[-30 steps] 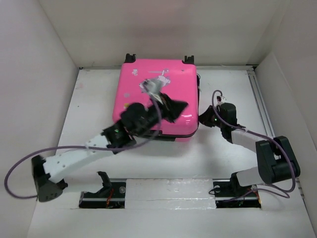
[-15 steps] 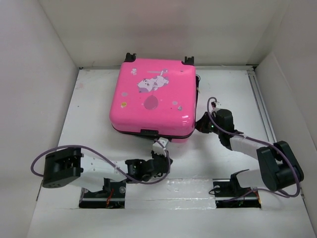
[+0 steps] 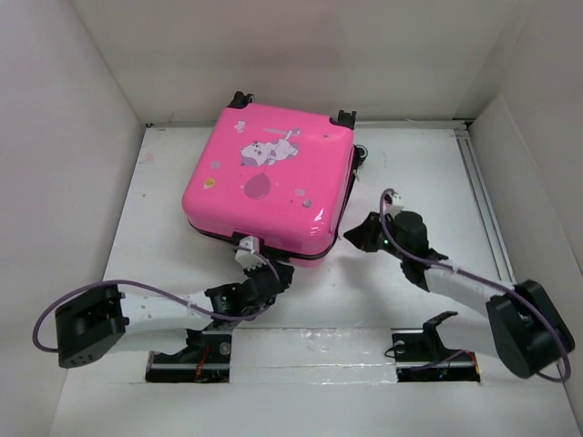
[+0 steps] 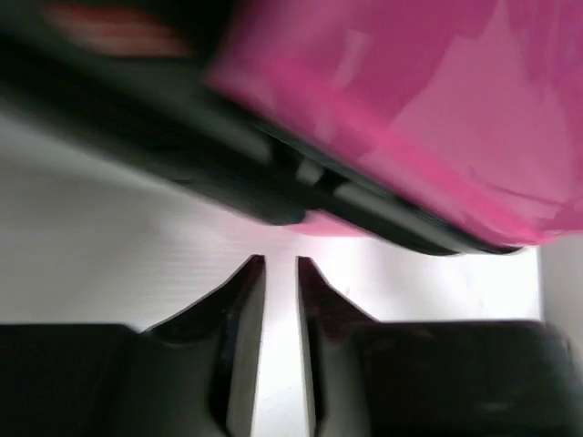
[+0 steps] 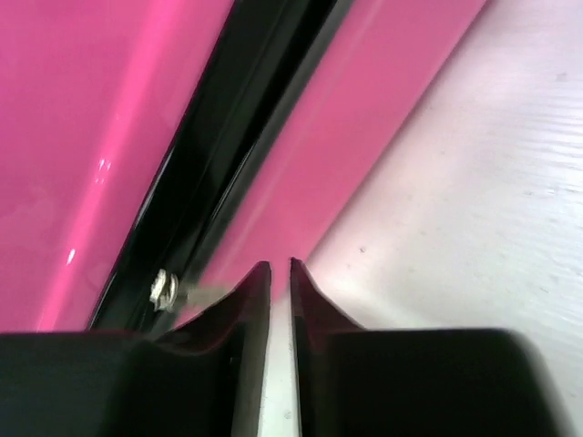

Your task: Pack the luggage

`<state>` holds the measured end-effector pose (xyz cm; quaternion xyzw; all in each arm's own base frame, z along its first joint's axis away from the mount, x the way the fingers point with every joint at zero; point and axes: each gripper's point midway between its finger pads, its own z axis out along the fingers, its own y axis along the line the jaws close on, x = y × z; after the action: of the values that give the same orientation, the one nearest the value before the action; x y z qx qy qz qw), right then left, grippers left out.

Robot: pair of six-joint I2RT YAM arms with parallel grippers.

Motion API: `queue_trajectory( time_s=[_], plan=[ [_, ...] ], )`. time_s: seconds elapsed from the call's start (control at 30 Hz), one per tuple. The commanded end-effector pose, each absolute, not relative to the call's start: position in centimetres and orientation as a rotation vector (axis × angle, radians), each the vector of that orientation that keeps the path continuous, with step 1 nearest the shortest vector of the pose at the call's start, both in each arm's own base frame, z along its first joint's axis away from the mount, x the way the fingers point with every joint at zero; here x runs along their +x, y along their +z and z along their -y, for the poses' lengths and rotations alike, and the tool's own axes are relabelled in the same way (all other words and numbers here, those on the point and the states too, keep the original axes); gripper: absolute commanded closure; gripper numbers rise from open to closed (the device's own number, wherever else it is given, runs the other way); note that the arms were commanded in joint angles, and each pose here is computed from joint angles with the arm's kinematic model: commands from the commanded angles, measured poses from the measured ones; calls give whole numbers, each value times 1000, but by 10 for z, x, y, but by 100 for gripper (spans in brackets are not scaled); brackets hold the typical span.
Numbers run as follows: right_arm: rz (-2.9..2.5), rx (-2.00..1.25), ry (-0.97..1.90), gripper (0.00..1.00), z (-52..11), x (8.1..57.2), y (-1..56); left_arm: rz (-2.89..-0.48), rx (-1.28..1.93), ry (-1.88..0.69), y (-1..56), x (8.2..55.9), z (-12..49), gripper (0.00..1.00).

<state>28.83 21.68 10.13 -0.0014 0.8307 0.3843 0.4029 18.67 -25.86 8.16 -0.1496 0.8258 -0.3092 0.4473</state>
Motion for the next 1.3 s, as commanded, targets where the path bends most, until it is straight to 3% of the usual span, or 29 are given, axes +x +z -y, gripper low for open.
queue_trajectory(
  time_s=[0.0, 0.13, 0.37, 0.67, 0.93, 1.03, 1.13, 1.27],
  plan=[
    [-1998, 46, 931, 77, -200, 277, 106, -2009, -569, -775, 62, 190, 222, 81],
    [-1829, -20, 967, 63, -195, 250, 123, -1920, -599, -921, 76, 190, 210, 72],
    [-1608, -229, 928, 52, -196, 237, 163, -1864, -501, -980, 108, 192, 223, 70],
    [-1614, -566, 950, 50, -236, 250, 165, -1916, -532, -926, 101, 204, 233, 70],
    [-1615, -597, 933, 49, -242, 262, 162, -1895, -507, -977, 111, 213, 236, 70],
    [-1609, -608, 900, 53, -241, 271, 162, -1910, -490, -967, 107, 211, 237, 70],
    [-1574, -639, 914, 66, -244, 274, 170, -1915, -473, -971, 109, 212, 241, 70],
    [-1570, -665, 942, 66, -247, 275, 167, -1909, -457, -967, 112, 213, 242, 71]
  ],
)
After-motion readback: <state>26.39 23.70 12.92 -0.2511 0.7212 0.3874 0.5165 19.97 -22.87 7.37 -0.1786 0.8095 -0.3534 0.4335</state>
